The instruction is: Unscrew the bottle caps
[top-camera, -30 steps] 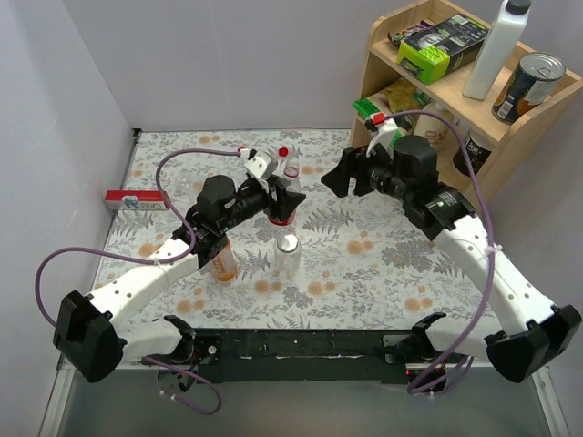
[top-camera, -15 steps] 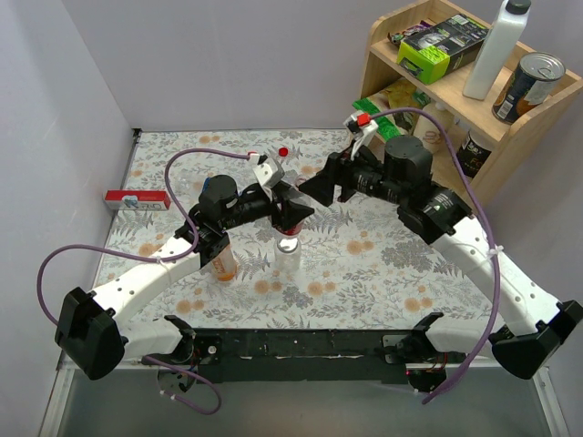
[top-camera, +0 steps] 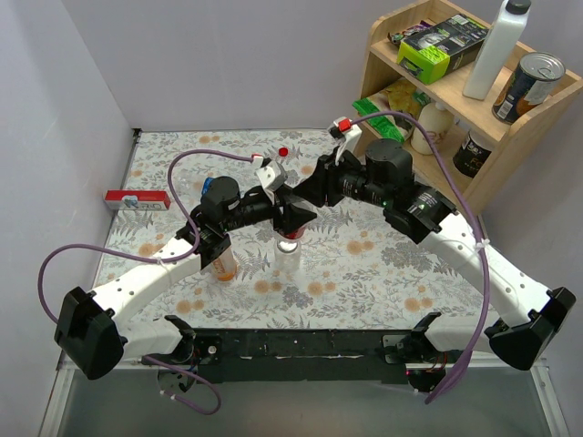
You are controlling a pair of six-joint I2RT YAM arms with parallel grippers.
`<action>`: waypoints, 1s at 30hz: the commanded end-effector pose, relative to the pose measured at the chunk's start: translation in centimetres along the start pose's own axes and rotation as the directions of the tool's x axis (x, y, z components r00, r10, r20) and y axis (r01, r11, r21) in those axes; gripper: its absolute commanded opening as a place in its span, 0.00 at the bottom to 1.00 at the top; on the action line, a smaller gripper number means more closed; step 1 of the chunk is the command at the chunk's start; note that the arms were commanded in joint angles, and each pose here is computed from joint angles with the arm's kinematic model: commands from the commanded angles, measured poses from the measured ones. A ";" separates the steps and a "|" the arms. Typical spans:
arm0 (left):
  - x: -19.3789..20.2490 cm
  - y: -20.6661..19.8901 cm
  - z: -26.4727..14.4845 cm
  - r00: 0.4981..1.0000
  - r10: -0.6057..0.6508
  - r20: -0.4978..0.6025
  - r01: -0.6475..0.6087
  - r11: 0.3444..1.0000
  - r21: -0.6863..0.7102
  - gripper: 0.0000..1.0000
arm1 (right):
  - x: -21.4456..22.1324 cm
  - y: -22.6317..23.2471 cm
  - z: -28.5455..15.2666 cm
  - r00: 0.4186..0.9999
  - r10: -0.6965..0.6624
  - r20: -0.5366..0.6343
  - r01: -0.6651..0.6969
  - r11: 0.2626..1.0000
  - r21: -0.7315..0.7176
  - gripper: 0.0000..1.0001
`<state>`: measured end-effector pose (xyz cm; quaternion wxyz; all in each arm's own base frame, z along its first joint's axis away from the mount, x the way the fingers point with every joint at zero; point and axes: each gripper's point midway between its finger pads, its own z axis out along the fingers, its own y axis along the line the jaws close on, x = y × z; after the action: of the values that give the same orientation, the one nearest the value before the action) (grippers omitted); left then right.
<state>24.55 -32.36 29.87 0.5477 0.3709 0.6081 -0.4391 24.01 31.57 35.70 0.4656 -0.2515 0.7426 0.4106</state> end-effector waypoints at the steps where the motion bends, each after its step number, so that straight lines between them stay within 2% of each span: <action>1: -2.4 -0.4 -0.4 0.996 0.046 0.071 -0.046 0.999 -0.008 0.43 | -0.9 -0.1 0.1 1.000 -0.002 0.028 0.002 1.000 0.022 0.01; 3: -2.4 -0.3 -0.4 0.997 0.040 0.072 -0.039 0.999 -0.018 0.54 | -0.7 -0.6 0.1 1.000 -0.004 0.025 0.003 0.999 0.046 0.01; 5: -2.4 -0.2 -0.4 0.997 0.030 0.076 -0.028 0.999 -0.025 0.70 | -0.9 -1.4 0.0 0.999 -0.017 0.032 0.014 0.995 0.095 0.01; 6: -2.3 -0.1 -0.3 0.997 0.025 0.074 -0.023 0.999 -0.028 0.89 | -1.3 -1.7 -0.1 0.999 -0.024 0.043 0.018 0.993 0.114 0.01; 7: -2.4 0.0 -0.3 0.997 0.023 0.071 -0.020 0.999 -0.034 0.98 | -1.7 -2.4 -0.3 0.997 -0.041 0.062 0.031 0.988 0.154 0.01; 10: -2.1 0.3 -0.3 0.998 0.022 0.057 -0.020 0.999 -0.045 0.98 | -3.7 -4.1 -0.9 0.989 -0.083 0.118 0.049 0.963 0.266 0.01; 14: -2.0 1.4 -0.2 0.999 0.033 0.029 -0.030 0.995 -0.098 0.98 | -5.8 -6.5 -0.7 0.977 -0.163 0.135 0.099 0.917 0.387 0.01; 19: -1.7 2.3 -0.4 0.998 0.055 0.007 -0.053 0.988 -0.144 0.98 | -8.8 -9.9 0.7 0.966 -0.208 0.157 0.113 0.877 0.466 0.01; 22: -2.1 3.0 -0.8 0.997 0.070 0.013 -0.067 0.981 -0.185 0.98 | -9.1 -12.7 2.6 0.967 -0.213 0.141 0.120 0.865 0.487 0.01; 25: -2.6 4.8 -1.4 0.998 0.060 0.024 -0.051 0.960 -0.275 0.98 | -8.9 -15.5 4.5 0.969 -0.213 0.122 0.124 0.854 0.505 0.01; 30: -3.0 9.8 -3.5 0.998 0.019 0.060 0.015 0.854 -0.520 0.98 | -8.8 -19.3 7.8 0.955 -0.253 0.153 0.145 0.850 0.506 0.01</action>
<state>29.54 -29.31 29.24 0.5972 0.2897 0.6692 -0.3342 43.00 27.04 30.82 0.5577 -0.1562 0.7977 0.1680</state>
